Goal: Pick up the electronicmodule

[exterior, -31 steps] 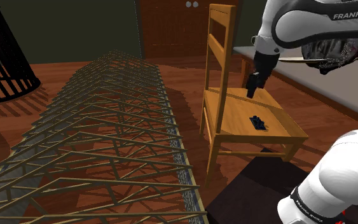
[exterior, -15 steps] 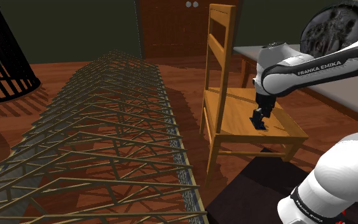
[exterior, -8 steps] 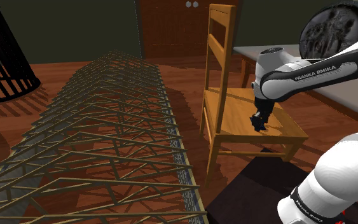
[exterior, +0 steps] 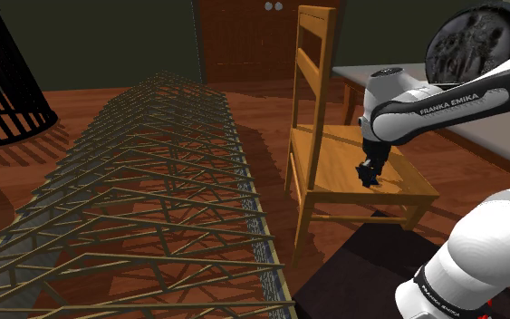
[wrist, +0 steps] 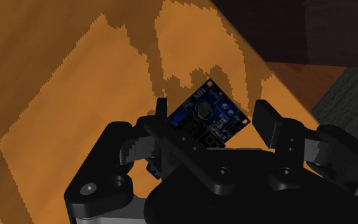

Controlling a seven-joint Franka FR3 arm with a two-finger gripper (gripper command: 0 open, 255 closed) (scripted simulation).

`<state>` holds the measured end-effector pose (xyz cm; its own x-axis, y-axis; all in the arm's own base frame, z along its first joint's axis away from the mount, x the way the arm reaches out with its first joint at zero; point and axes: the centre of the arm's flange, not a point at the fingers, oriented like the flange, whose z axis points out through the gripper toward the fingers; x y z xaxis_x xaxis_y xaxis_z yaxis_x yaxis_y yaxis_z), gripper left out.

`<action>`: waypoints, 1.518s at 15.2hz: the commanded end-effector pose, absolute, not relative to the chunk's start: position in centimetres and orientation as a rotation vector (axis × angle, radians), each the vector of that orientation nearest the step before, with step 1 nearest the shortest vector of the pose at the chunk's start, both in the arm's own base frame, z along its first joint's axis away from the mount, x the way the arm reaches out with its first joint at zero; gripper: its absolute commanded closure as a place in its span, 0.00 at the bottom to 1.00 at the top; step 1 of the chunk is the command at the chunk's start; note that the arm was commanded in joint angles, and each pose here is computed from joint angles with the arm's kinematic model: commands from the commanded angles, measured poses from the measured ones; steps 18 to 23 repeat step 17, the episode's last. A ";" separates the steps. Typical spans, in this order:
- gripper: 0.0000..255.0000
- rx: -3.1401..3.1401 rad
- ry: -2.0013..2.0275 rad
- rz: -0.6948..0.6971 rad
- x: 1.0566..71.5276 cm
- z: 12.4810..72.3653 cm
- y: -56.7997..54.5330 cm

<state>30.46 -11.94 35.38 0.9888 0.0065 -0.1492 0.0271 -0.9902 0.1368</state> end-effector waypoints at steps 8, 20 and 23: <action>1.00 2.994 0.025 -0.225 30.5 39.6 -12.0; 1.00 2.994 0.025 -0.225 30.5 43.4 -12.0; 1.00 2.994 0.025 -0.225 30.5 43.4 -12.0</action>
